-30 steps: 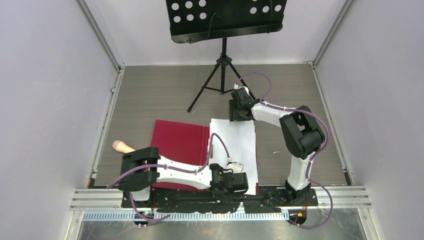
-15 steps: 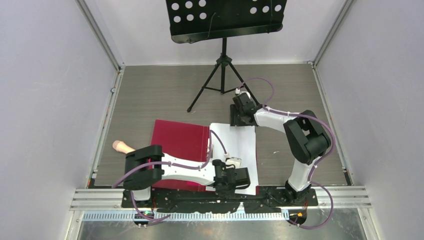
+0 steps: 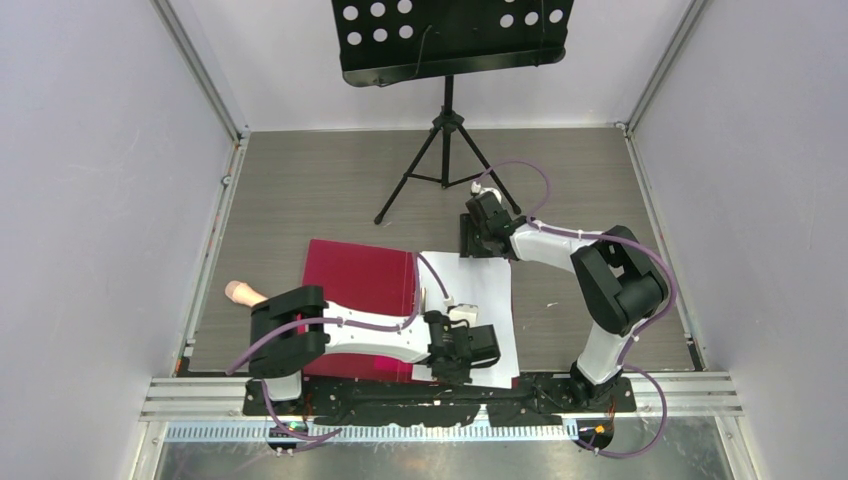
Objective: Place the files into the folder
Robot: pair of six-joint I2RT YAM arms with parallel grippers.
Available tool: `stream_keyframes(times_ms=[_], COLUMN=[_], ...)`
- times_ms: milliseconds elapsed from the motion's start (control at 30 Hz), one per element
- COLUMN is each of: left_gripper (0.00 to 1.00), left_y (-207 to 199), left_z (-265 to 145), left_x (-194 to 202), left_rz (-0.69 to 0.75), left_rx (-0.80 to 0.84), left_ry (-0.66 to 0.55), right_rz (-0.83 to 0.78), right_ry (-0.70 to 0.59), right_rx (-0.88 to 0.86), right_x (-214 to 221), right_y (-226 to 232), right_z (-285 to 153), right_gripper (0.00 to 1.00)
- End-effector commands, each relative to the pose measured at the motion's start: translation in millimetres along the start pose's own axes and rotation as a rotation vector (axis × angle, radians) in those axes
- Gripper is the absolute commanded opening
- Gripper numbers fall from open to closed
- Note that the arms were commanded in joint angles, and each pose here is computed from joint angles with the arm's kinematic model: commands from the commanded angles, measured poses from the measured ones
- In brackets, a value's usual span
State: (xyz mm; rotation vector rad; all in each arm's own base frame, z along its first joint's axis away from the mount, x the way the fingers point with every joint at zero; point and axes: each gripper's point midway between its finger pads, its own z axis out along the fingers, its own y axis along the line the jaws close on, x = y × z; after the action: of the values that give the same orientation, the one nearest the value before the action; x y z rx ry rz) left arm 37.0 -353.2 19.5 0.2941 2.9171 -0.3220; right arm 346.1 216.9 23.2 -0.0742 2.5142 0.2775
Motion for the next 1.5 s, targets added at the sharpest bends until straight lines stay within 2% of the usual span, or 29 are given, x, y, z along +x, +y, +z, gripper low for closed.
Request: stream_keyframes(times_ms=[0,100,333,433,567,633,733,767,900,1000,1133,1300,1467], left_gripper=[0.00,0.00,0.02,0.12,0.27,0.33,0.52,0.60,0.76,0.76,0.72,0.66,0.64], left_y=[2,0,3,14,43,65,83,86,99,110,97,89,76], left_z=[-4,-16,-54,-70,-77,-76,-77,-76,-73,-60,-45,-37,-28], left_x=[-18,-20,-24,-30,-41,-47,-56,-57,-63,-61,-54,-61,-68], left_rz=[-0.007,0.013,0.060,0.075,0.055,0.035,0.032,0.044,0.154,0.172,0.172,0.163,0.152], left_rx=[-0.025,0.001,0.074,0.067,0.039,0.016,0.052,0.074,0.066,0.038,0.124,0.146,0.154], left_ry=[-0.075,-0.079,-0.107,-0.140,-0.157,-0.153,-0.150,-0.141,-0.144,-0.108,-0.077,-0.102,-0.093], right_rz=[0.004,-0.003,0.062,0.097,0.159,0.187,0.206,0.227,0.326,0.373,0.392,0.394,0.382], right_ry=[0.020,0.004,-0.089,-0.115,-0.125,-0.111,-0.081,-0.077,-0.080,-0.080,-0.056,-0.013,0.049], right_rx=[-0.020,-0.026,-0.033,-0.014,-0.002,-0.026,-0.067,-0.071,-0.141,-0.164,-0.162,-0.143,-0.127], right_x=[3,-9,-56,-64,-48,-17,30,49,97,114,135,155,174], right_y=[7,11,3,-9,-27,-33,-34,-40,-43,-44,-47,-53,-56], right_z=[-13,-20,-54,-69,-90,-103,-113,-119,-129,-133,-135,-136,-134], right_gripper=[0.55,0.61,0.85,0.89,0.93,0.93,0.93,0.93,0.94,0.95,0.95,0.94,0.93])
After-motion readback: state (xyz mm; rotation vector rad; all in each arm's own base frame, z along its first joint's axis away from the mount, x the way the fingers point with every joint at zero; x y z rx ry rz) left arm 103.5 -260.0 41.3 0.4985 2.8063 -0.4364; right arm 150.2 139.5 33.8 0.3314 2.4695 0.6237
